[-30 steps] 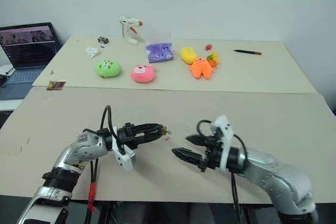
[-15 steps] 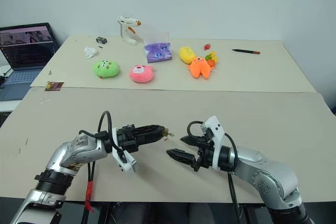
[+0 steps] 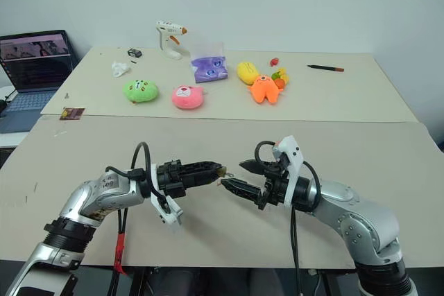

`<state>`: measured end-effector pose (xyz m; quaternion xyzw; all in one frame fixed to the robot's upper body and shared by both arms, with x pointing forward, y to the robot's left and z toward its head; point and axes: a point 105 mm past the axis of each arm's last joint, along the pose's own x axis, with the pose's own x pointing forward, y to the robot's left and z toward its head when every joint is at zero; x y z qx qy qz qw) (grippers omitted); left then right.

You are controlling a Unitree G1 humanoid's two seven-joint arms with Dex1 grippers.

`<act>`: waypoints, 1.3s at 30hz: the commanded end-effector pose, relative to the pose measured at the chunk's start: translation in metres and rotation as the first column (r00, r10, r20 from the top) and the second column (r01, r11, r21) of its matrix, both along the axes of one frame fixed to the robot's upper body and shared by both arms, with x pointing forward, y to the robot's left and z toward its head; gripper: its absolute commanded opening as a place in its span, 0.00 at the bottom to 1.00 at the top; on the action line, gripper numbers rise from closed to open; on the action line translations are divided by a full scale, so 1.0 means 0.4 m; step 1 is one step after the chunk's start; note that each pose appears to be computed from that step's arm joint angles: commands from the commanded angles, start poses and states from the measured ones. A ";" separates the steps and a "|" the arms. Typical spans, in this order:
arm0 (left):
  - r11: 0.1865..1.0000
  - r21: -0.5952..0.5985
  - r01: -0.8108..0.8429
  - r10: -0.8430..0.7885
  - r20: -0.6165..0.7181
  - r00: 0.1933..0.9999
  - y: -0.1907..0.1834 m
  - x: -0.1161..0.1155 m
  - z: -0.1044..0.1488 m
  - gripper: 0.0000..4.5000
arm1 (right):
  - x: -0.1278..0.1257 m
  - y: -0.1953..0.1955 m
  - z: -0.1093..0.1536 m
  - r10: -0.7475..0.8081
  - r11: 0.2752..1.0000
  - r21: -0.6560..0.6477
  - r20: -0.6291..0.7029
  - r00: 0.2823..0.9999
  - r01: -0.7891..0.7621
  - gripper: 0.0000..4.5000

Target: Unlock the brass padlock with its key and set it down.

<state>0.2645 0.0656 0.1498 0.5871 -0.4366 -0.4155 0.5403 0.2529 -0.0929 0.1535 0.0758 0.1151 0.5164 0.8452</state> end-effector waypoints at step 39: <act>0.997 -0.071 0.009 -0.009 0.010 1.000 -0.018 -0.005 0.035 0.18 | -0.013 -0.005 0.044 0.045 0.998 0.048 0.052 0.998 -0.048 0.40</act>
